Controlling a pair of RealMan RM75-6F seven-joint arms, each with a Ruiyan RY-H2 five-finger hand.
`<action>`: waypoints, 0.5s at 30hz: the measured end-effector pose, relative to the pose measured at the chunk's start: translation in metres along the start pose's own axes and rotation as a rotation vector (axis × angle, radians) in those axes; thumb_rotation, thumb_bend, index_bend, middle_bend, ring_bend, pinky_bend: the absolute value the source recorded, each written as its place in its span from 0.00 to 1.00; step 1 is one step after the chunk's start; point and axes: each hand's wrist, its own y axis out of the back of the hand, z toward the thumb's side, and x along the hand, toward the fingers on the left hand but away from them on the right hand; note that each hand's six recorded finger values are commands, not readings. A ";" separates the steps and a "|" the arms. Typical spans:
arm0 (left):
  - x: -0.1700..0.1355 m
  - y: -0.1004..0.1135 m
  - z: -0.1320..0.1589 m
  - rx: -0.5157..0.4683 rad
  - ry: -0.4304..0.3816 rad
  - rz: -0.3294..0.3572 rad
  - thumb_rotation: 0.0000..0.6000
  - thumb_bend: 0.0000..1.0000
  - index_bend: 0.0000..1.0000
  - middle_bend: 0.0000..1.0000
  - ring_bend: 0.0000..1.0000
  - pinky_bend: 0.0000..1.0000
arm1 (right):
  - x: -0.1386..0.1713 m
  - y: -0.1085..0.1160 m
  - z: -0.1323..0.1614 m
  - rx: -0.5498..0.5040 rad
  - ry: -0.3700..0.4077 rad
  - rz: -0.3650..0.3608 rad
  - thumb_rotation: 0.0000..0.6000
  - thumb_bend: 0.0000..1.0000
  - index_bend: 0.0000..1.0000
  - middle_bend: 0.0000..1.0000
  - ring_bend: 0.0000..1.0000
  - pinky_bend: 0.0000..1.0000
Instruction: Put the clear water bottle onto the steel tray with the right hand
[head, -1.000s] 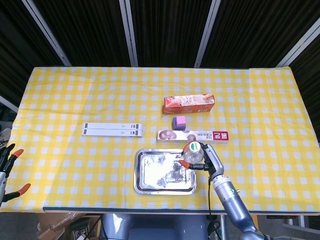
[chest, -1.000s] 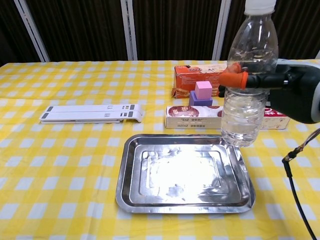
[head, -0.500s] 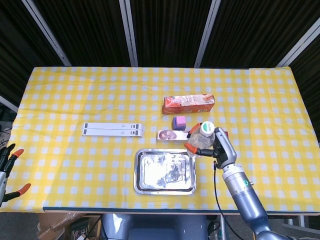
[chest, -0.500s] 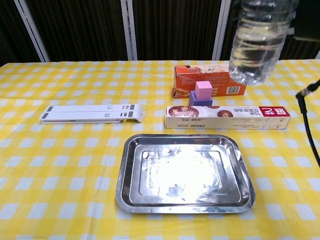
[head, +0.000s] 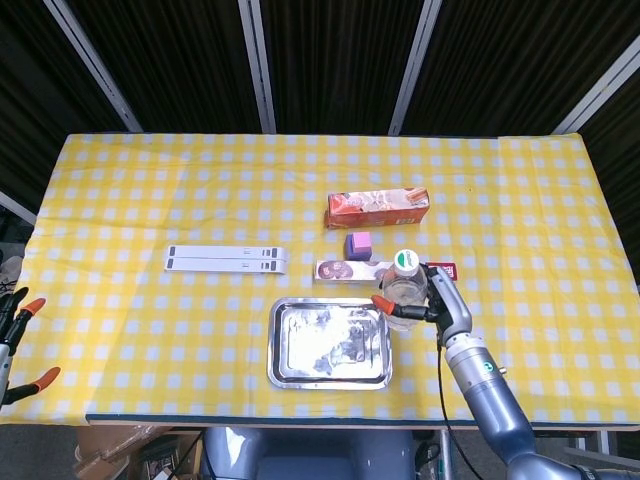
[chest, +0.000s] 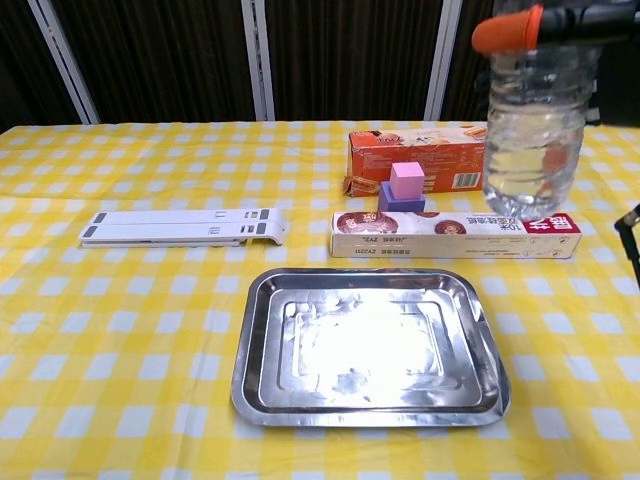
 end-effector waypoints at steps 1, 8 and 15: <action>0.000 0.000 0.000 0.000 0.000 0.000 1.00 0.19 0.12 0.00 0.00 0.00 | -0.001 -0.002 -0.006 -0.014 -0.011 0.006 1.00 0.90 0.90 0.70 0.36 0.00; 0.000 0.000 0.000 0.003 0.003 0.001 1.00 0.19 0.12 0.00 0.00 0.00 | -0.009 -0.011 -0.039 -0.126 -0.028 0.063 1.00 0.90 0.90 0.70 0.36 0.00; 0.001 -0.002 0.001 0.009 0.001 -0.005 1.00 0.19 0.12 0.00 0.00 0.00 | -0.007 -0.004 -0.049 -0.166 0.038 0.086 1.00 0.90 0.90 0.70 0.36 0.00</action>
